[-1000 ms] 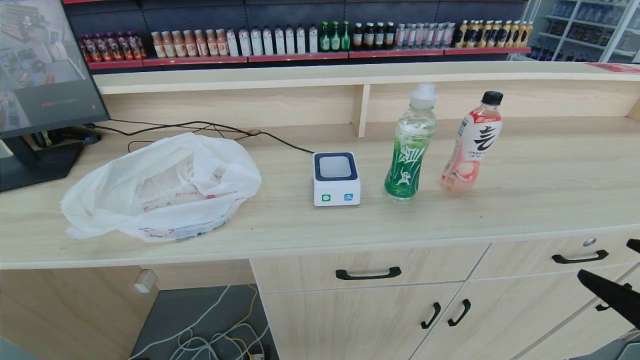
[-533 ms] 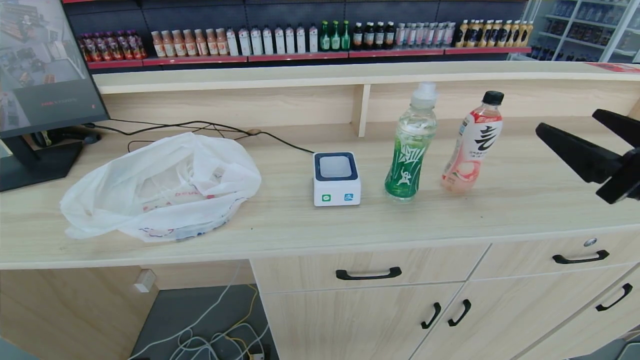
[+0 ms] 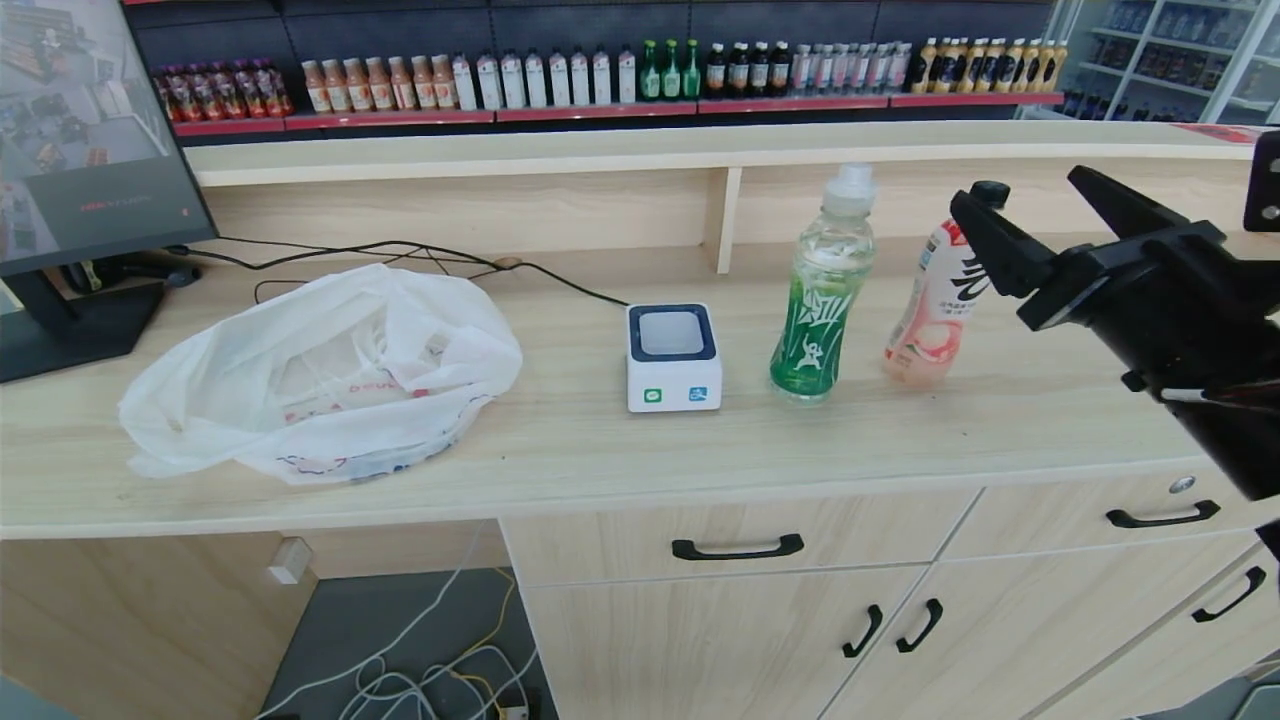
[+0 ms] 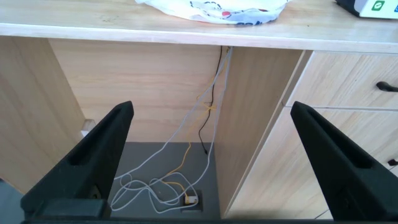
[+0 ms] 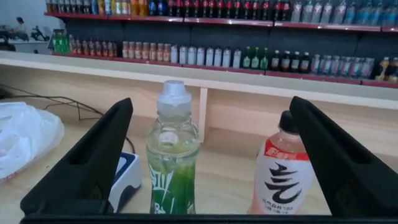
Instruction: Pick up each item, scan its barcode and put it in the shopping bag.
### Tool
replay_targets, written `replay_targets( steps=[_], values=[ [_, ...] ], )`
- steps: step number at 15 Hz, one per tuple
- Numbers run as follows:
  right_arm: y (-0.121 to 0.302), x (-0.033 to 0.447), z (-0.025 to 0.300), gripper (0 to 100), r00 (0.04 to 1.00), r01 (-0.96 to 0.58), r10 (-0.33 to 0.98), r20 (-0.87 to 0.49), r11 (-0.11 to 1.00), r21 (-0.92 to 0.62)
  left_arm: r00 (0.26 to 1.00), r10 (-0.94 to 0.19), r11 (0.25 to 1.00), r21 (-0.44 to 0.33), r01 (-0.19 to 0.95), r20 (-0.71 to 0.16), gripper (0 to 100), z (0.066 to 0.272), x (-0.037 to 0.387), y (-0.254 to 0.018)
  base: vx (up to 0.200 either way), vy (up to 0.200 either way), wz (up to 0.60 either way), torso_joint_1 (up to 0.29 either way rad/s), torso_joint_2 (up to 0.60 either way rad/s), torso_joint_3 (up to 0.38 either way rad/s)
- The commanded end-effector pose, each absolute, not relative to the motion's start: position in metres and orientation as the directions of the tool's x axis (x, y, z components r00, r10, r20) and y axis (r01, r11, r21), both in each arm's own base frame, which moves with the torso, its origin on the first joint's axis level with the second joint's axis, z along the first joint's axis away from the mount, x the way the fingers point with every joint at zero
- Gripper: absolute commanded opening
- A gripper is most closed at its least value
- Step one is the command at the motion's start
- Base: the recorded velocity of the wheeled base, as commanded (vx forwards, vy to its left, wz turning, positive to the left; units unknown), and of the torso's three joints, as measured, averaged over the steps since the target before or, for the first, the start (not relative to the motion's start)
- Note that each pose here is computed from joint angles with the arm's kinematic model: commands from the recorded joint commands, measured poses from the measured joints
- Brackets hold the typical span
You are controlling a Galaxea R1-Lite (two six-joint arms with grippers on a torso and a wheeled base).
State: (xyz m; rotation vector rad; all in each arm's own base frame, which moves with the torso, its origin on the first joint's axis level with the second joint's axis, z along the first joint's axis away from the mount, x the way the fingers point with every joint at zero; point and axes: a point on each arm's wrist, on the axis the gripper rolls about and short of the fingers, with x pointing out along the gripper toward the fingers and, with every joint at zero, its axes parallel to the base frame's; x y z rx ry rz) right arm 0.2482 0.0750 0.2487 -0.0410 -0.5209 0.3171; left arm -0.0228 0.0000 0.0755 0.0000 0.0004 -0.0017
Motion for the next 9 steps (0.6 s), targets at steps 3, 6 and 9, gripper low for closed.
replay_targets(
  steps=[3, 6, 9],
  values=[
    [0.127, 0.277, 0.203, 100, 0.838, -0.367, 0.367, 0.404, 0.927, -0.081, 1.0, -0.002, 1.0, 0.0, 0.002, 0.0, 100, 0.075, -0.023, 0.0, 0.0, 0.0, 0.0, 0.0, 0.0, 0.0],
    [0.128, 0.279, 0.195, 100, 0.849, -0.37, 0.372, 0.374, 0.926, -0.08, 1.0, -0.002, 1.0, 0.0, 0.002, 0.0, 100, 0.075, -0.023, 0.0, 0.0, 0.0, 0.0, 0.0, 0.0, 0.0],
    [0.123, 0.276, 0.183, 100, 0.869, -0.375, 0.371, 0.328, 0.925, -0.056, 1.0, -0.002, 1.0, 0.0, 0.002, 0.0, 100, 0.075, -0.023, 0.0, 0.0, 0.0, 0.0, 0.0, 0.0, 0.0]
  ],
)
